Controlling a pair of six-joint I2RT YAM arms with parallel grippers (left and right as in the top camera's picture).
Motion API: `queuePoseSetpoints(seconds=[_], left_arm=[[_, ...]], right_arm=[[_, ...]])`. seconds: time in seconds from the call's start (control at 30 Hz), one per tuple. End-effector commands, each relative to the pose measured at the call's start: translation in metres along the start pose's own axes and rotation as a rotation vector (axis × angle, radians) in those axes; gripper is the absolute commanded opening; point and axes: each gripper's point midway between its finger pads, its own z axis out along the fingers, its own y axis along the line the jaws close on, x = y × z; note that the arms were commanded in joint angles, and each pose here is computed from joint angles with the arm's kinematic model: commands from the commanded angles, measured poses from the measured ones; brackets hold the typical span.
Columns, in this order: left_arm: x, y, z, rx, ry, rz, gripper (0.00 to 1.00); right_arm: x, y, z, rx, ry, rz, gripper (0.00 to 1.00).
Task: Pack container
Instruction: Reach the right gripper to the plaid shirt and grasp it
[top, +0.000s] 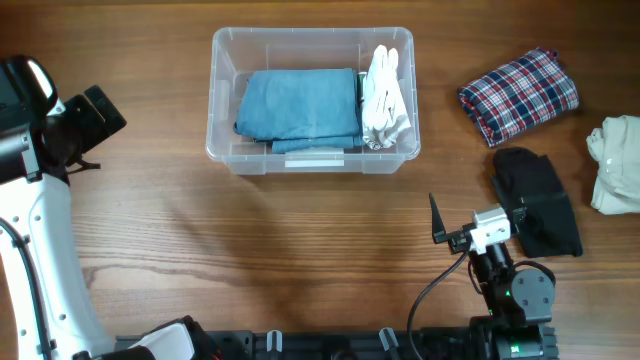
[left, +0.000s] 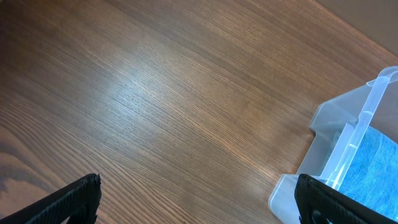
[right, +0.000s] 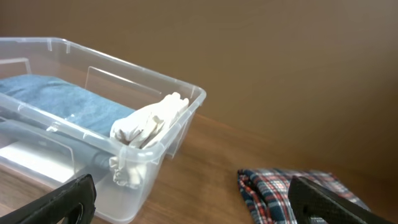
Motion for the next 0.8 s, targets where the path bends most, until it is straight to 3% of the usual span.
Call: queuePoseSetpoints(seconds=[0.0,0.1,0.23,0.4,0.5,0.63,0.7,0.77], left_arm=[[0.003,0.001,0.005,0.004,0.017,-0.014,1.0],[0.003,0.001,0.005,0.004,0.017,-0.014,1.0],[0.003,0.001,0.005,0.004,0.017,-0.014,1.0],[0.003,0.001,0.005,0.004,0.017,-0.014,1.0],[0.003,0.001,0.005,0.004,0.017,-0.014,1.0],[0.003,0.001,0.005,0.004,0.017,-0.014,1.0],[0.003,0.001,0.005,0.004,0.017,-0.014,1.0],[0.003,0.001,0.005,0.004,0.017,-0.014,1.0]], right_arm=[[-0.017,0.004,-0.001,-0.033,-0.065,0.144,1.0],[-0.037,0.002,-0.001,-0.062,-0.076,0.276,1.0],[-0.106,-0.013,0.016,-0.109,-0.056,0.308,1.0],[-0.118,-0.025,0.093,-0.21,0.385,0.416,1.0],[-0.107,-0.019,0.14,-0.285,0.495,0.523,1.0],[-0.078,-0.013,0.151,-0.318,0.579,0.569,1.0],[-0.06,-0.046,0.152,-0.189,0.604,0.595,1.0],[-0.024,-0.106,0.145,0.08,0.661,0.774,1.0]])
